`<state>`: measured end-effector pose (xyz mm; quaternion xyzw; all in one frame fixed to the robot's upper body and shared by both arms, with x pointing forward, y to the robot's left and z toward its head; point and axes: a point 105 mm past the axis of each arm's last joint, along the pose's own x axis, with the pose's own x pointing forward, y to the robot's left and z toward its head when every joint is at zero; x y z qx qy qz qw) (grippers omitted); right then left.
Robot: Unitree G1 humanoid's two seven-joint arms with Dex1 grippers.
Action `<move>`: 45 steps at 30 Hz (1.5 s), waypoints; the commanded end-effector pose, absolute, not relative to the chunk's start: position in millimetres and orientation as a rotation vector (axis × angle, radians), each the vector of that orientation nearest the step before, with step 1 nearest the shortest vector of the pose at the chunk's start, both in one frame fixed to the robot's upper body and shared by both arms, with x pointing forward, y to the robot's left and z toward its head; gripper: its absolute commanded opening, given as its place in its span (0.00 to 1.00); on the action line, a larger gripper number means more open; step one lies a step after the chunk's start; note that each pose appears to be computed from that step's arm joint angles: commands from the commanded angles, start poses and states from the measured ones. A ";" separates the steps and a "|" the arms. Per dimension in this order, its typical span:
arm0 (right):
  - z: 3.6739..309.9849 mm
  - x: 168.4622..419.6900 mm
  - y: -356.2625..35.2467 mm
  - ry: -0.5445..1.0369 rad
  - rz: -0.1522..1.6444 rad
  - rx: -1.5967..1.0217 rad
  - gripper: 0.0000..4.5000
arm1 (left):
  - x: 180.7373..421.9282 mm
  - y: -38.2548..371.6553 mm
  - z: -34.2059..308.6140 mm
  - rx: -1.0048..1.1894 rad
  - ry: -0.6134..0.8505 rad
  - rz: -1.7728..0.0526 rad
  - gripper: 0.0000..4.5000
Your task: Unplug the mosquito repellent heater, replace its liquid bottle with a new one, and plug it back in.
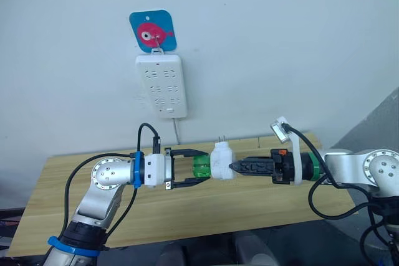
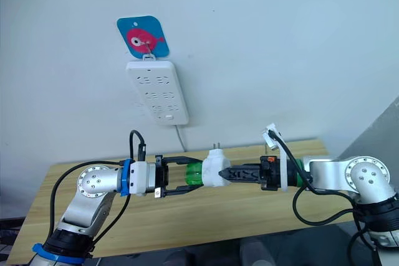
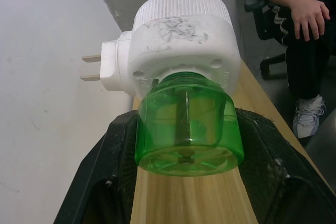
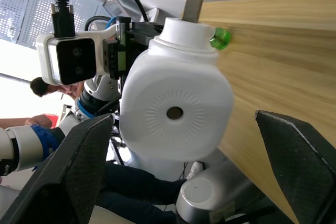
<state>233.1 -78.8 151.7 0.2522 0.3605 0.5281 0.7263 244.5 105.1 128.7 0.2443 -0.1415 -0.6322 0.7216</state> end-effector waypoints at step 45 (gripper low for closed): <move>176.7 214.8 -42.1 0.610 1.452 0.417 0.67 | 252.9 118.1 145.0 0.023 0.383 -1.534 0.50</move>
